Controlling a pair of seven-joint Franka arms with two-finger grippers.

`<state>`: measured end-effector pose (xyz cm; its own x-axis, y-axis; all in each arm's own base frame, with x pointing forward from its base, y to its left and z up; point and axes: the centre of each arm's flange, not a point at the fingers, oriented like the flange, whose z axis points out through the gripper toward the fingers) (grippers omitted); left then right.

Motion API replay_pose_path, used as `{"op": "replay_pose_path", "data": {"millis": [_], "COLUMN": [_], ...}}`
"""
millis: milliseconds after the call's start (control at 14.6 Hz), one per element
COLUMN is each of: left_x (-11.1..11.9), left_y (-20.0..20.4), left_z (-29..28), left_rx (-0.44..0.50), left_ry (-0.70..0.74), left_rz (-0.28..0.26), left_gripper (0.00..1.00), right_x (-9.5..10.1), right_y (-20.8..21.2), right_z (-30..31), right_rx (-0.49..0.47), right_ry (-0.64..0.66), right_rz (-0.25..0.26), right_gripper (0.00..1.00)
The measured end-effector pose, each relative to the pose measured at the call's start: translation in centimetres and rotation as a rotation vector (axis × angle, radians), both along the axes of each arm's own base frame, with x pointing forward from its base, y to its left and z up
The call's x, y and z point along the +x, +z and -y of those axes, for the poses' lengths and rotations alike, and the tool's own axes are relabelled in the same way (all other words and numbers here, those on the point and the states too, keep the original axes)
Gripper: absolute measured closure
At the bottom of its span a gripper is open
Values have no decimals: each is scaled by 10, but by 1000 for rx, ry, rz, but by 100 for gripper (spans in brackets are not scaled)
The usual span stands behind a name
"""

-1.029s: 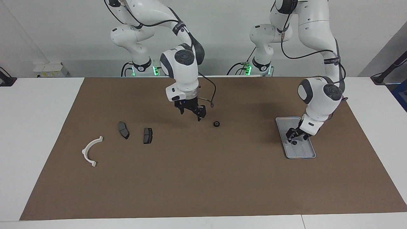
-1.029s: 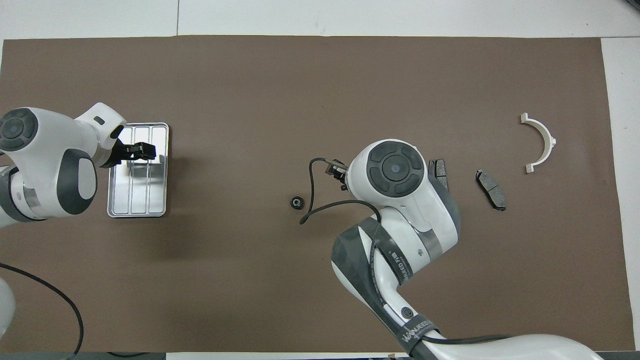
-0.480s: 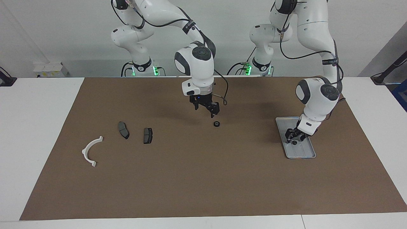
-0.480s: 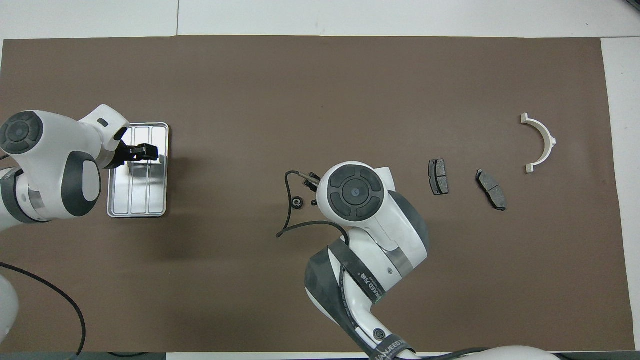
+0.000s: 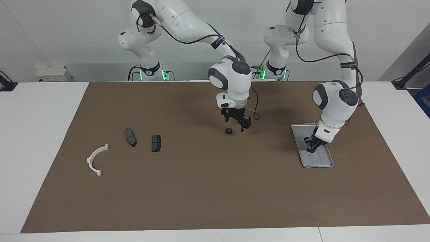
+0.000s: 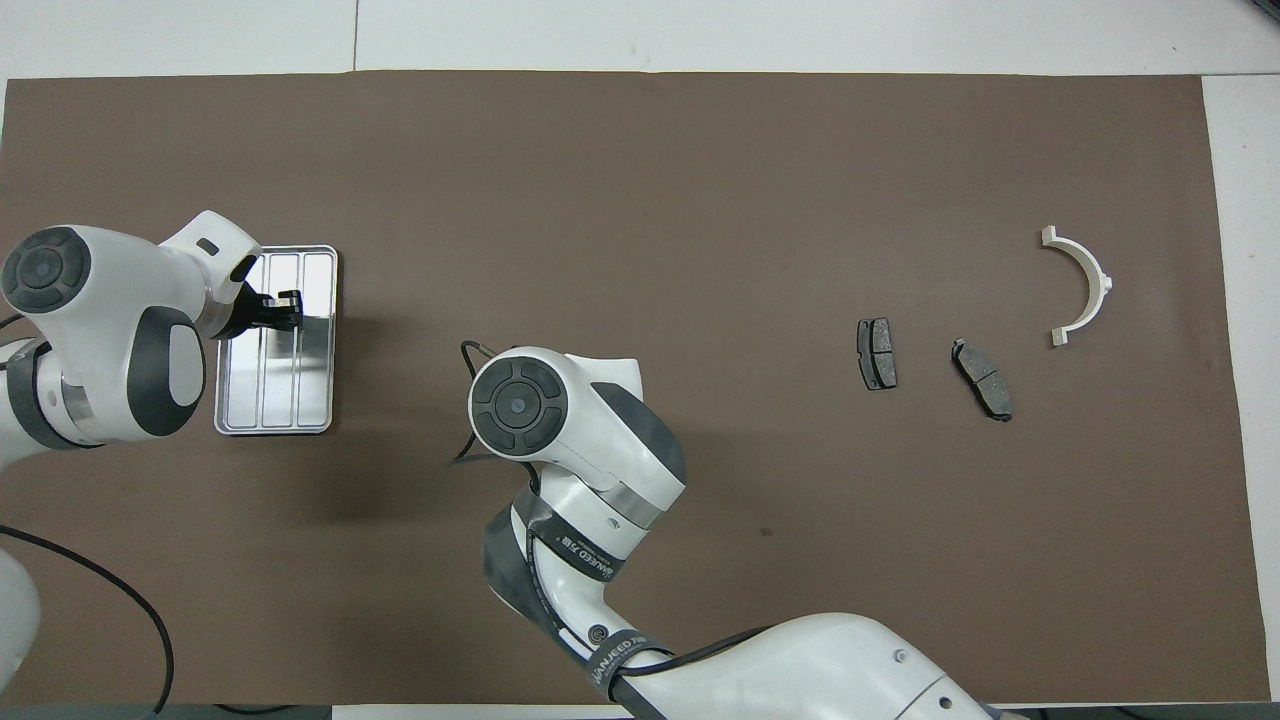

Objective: Place bearing gear from tray to pile

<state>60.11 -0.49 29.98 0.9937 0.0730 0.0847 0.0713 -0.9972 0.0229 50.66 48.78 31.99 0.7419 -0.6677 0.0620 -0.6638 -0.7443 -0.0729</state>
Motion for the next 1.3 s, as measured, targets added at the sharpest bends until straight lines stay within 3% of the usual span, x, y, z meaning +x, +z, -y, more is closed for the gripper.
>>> {"op": "replay_pose_path", "data": {"millis": [275, 549, 892, 1304], "left_x": [3, 17, 10, 5], "left_y": [10, 72, 152, 155], "left_z": [-3, -2, 14, 33], "left_rx": [0, -3, -16, -19], "left_ry": [5, 0, 54, 81], "left_rz": [-46, -114, -69, -73], "left_gripper": [77, 77, 77, 77], "right_x": [5, 7, 3, 2], "right_y": [-8, -20, -31, -38], "right_z": [0, 10, 16, 19], "right_rx": [-9, -32, -50, -55], "right_ry": [-5, -14, -4, 15], "right_rz": [-6, -24, -41, -45], "right_gripper": [0, 0, 0, 0]}}
